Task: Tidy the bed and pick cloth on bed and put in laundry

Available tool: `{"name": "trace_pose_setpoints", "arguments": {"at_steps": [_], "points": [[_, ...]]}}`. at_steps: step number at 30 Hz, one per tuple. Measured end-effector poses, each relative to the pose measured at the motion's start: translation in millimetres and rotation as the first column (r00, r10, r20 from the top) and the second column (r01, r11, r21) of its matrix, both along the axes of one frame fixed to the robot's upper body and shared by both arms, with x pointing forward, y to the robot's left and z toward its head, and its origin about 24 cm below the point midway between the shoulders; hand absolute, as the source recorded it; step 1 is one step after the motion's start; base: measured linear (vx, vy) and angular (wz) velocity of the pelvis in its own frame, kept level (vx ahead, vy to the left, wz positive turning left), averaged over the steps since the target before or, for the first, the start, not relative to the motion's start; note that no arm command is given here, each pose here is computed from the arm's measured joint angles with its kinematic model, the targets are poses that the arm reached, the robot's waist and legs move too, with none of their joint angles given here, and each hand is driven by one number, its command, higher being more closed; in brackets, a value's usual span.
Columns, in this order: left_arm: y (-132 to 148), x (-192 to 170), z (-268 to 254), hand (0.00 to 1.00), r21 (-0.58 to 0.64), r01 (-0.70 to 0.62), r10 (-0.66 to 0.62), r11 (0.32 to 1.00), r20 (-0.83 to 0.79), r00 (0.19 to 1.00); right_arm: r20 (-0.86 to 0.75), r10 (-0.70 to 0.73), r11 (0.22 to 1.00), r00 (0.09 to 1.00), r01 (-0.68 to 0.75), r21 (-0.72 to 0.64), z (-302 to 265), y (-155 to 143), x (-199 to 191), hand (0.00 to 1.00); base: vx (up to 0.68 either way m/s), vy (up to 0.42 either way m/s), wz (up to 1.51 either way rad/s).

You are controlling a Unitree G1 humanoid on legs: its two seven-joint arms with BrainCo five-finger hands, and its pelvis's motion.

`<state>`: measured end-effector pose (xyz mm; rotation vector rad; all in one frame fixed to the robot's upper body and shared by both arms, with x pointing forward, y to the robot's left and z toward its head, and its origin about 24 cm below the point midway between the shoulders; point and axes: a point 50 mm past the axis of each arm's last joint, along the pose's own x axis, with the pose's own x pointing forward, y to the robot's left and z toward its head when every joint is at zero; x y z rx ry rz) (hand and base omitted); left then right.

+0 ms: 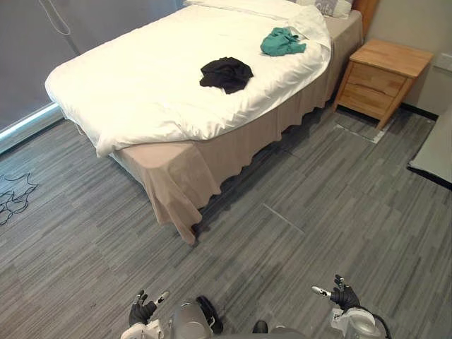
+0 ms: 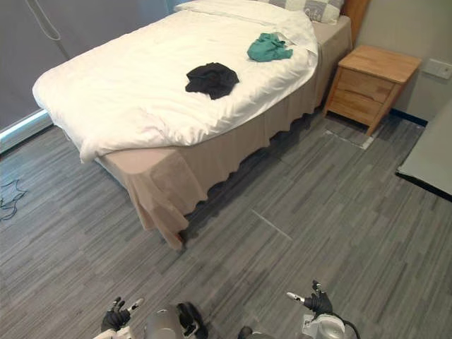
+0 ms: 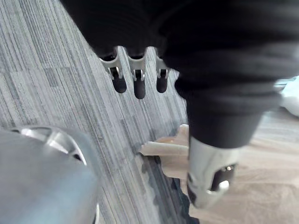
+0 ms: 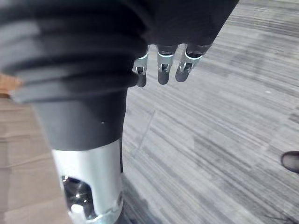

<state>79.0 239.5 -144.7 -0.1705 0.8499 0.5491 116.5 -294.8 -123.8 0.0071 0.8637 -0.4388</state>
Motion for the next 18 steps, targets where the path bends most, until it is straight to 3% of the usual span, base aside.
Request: {"name": "trace_pose_setpoints", "arguments": {"at_steps": [5,11,15,18], "points": [[27.4,7.2,6.7,0.0,0.086,0.06,-0.058,0.994,-0.028,0.998,-0.071,-0.004,0.998,0.997,0.008,0.056,-8.9,4.8,-6.3,0.0,0.45,0.167,1.13],[41.8,42.1,20.8,0.0,0.125,0.054,-0.061,0.991,0.053,0.997,-0.048,-0.111,0.984,0.993,0.117,0.131,-13.4,13.3,-13.3,0.0,0.32,-0.134,1.34],[52.0,6.0,15.6,0.0,0.115,-0.081,0.08,0.99,0.01,0.997,-0.083,-0.12,0.969,0.989,0.135,0.209,-24.5,40.5,-25.4,0.0,0.52,-0.391,0.57],[34.2,-4.3,6.5,0.0,0.054,-0.144,0.144,0.988,-0.004,0.99,-0.001,-0.115,0.973,0.993,0.113,0.201,-14.2,34.1,-4.8,0.0,0.4,-0.256,-0.19]]}}
